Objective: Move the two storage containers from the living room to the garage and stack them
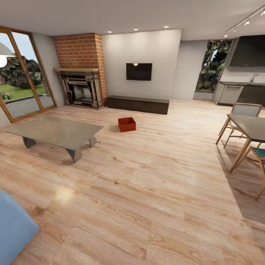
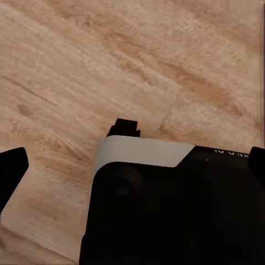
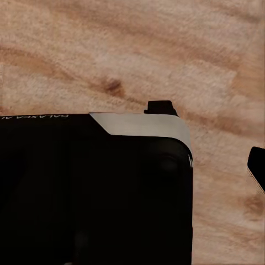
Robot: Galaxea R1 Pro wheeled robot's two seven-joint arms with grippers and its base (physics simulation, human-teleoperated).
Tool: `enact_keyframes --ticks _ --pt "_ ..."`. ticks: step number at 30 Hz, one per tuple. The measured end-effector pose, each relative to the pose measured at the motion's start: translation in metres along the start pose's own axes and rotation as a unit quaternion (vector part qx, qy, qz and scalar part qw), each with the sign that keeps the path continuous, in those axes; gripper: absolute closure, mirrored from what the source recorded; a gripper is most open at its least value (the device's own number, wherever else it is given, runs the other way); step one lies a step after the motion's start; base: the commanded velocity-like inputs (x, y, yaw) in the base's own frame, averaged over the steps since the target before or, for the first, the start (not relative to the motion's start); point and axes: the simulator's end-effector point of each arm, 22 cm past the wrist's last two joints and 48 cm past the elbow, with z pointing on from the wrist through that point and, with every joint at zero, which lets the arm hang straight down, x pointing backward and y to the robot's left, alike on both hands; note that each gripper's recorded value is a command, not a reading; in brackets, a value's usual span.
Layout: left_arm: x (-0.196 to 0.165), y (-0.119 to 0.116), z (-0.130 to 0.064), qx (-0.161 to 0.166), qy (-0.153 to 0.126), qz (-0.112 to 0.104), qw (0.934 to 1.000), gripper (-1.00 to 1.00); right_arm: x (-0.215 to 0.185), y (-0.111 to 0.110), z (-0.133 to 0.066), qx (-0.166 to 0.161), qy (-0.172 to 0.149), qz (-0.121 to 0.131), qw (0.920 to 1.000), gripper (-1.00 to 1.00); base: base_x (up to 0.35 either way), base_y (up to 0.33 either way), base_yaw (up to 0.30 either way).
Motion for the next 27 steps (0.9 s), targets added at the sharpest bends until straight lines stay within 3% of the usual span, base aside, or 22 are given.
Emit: enact_keyframes --ticks 27 --pt "-0.0005 0.0 0.0 0.0 -0.001 0.0 1.0 -1.0 -0.0011 0.0 0.0 0.0 -0.001 -0.001 1.0 -1.0 0.323 0.0 0.0"
